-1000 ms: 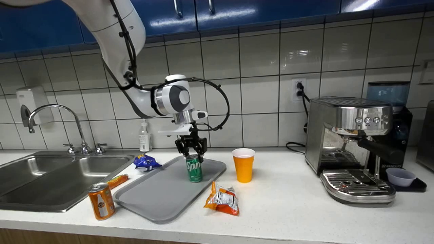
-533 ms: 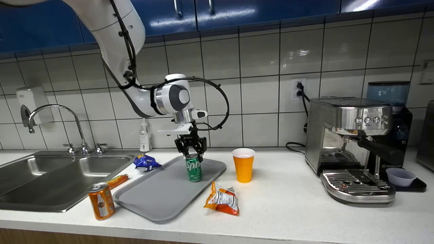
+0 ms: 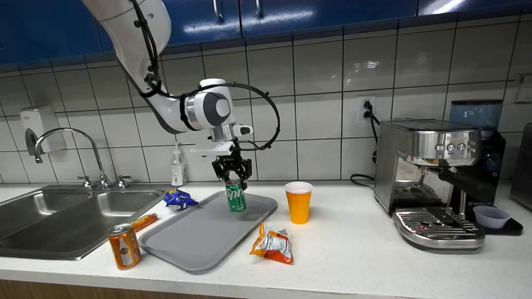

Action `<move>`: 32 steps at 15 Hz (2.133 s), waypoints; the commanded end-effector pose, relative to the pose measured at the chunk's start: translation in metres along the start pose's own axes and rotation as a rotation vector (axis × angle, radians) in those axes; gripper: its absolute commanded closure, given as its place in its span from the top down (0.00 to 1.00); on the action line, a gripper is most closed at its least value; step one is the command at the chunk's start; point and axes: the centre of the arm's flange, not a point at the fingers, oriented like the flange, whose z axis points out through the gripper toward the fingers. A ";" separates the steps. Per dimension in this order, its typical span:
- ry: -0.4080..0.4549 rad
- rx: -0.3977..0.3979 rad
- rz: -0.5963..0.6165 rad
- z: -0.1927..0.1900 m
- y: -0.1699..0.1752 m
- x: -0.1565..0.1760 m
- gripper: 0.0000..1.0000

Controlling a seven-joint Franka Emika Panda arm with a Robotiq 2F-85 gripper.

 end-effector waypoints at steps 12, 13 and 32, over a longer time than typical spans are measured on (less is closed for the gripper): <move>0.014 0.027 0.068 -0.064 0.083 -0.072 0.38; 0.012 0.024 0.077 -0.065 0.090 -0.075 0.38; -0.023 -0.061 0.305 -0.042 0.242 -0.092 0.38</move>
